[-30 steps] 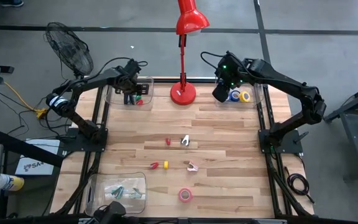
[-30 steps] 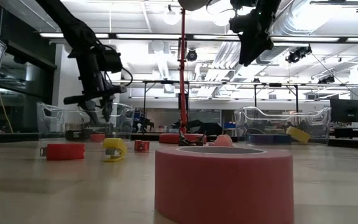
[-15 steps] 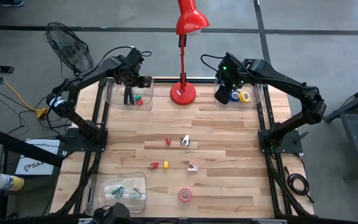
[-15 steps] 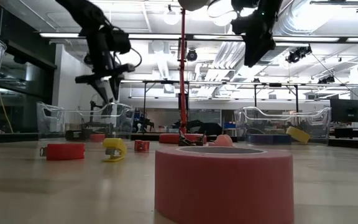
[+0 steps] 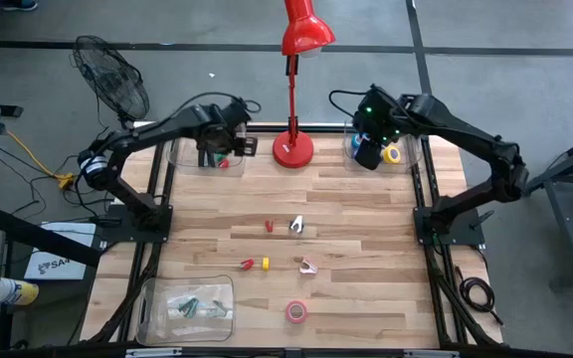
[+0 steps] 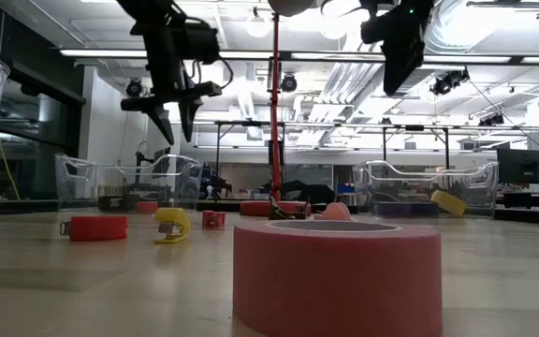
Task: Pick and place Stapler, Stapler remover, tape
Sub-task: Put the top red stapler into the top left transparent bin
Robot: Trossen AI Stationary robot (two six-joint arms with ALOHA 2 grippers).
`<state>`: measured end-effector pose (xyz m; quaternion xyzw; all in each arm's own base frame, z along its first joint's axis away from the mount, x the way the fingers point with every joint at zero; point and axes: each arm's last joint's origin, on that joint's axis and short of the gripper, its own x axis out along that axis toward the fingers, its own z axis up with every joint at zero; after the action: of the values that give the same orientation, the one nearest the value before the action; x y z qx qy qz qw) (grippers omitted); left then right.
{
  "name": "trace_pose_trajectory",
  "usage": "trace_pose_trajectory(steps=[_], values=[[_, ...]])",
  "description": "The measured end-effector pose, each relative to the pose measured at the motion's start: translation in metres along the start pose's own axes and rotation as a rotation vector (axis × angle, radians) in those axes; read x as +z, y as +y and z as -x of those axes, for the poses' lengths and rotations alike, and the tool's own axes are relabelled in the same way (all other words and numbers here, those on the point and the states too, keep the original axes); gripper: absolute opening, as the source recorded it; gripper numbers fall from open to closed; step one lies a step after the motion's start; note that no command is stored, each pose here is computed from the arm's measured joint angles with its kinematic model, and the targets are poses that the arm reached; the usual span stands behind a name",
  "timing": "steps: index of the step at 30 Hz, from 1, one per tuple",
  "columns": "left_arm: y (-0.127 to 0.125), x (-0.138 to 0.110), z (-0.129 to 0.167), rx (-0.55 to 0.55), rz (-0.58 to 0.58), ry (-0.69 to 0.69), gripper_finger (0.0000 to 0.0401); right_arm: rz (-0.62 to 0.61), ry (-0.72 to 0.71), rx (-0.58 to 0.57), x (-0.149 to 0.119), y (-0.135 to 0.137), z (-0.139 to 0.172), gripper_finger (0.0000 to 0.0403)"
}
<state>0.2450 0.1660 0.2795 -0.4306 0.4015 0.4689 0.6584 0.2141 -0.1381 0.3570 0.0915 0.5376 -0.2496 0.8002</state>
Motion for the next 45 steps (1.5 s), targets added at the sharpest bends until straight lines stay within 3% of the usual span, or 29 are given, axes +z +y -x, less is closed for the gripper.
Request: trace_pose_trajectory(steps=[14, 27, 36, 45], values=[[-0.051, -0.072, 0.011, -0.012, 0.070, -0.026, 0.0156, 0.007, -0.073, 0.024, -0.021, -0.022, 0.030, 0.0165], [-0.086, -0.126, -0.011, -0.012, 0.093, 0.081, 0.0156, 0.048, -0.088, 0.093, -0.027, -0.031, 0.034, 0.0165], [-0.103, -0.155, -0.029, -0.005, 0.117, 0.113, 0.0156, 0.083, -0.088, 0.094, -0.027, -0.032, 0.034, 0.0165], [-0.112, -0.164, -0.040, -0.028, 0.145, 0.161, 0.0156, 0.084, -0.092, 0.125, -0.028, -0.031, 0.034, 0.0165]])
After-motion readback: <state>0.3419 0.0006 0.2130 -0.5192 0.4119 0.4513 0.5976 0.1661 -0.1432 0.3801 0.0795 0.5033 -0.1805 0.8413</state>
